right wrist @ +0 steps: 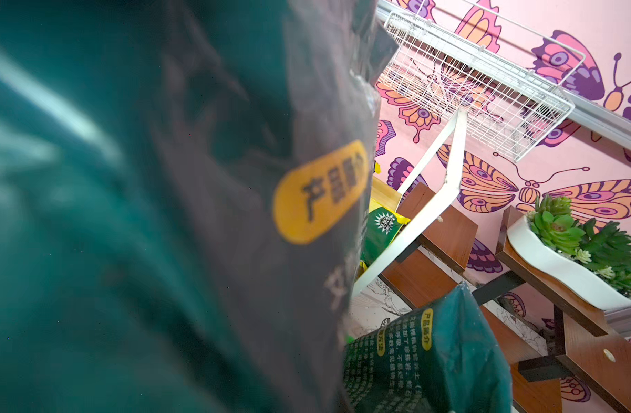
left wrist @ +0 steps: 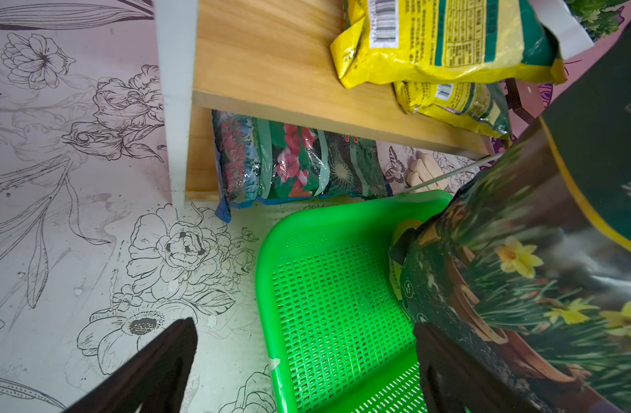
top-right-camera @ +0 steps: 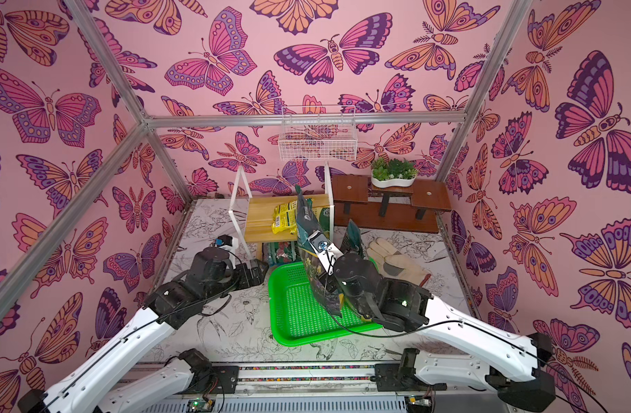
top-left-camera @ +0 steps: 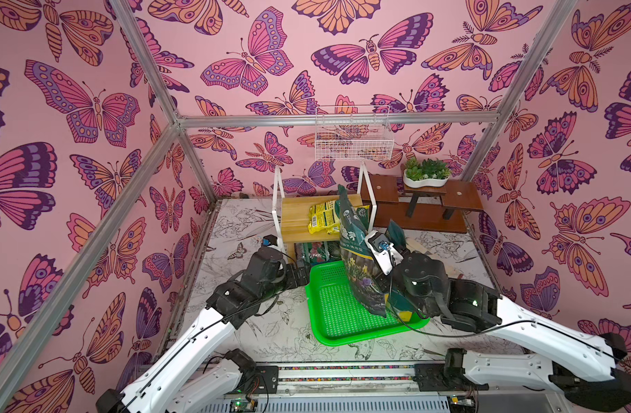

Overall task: Take down the fertilizer bag from the shelf
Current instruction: Place the fertilizer bag in the storage box.

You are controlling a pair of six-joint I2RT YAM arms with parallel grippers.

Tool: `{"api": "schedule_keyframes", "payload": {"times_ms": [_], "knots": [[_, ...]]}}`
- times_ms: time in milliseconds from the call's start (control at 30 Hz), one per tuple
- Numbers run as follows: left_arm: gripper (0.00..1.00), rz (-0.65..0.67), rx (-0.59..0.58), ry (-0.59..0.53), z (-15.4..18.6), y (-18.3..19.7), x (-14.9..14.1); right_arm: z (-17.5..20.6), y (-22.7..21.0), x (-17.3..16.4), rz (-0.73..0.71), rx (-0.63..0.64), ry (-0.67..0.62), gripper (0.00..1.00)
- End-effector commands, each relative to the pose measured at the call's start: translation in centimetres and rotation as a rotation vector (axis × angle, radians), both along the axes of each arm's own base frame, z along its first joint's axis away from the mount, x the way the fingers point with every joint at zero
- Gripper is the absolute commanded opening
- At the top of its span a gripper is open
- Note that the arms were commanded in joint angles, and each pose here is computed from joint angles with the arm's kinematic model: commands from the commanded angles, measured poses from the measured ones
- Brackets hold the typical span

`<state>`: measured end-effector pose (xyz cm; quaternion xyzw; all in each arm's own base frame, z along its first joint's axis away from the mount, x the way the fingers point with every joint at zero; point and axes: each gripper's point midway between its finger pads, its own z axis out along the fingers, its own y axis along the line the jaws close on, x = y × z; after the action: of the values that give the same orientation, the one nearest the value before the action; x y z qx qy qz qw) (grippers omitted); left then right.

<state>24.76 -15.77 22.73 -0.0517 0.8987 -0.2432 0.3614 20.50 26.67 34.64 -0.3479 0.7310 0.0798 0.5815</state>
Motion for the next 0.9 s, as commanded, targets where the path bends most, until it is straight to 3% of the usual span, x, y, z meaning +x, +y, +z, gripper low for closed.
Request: {"api": "schedule_keyframes", "payload": {"times_ms": [0, 667, 867], "knots": [[1.0, 0.006, 0.028, 0.027, -1.0, 0.2, -0.3, 7.3, -1.3, 0.2, -0.06, 0.301, -0.118, 0.0], [1.0, 0.005, 0.054, 0.05, -2.1, -0.3, -0.4, -2.5, -2.7, 1.6, -0.181, 0.294, -0.207, 0.0], [1.0, 0.009, 0.059, 0.043, -1.9, -0.2, -0.3, -6.3, -3.4, 1.7, -0.221, 0.282, -0.167, 0.0]]}}
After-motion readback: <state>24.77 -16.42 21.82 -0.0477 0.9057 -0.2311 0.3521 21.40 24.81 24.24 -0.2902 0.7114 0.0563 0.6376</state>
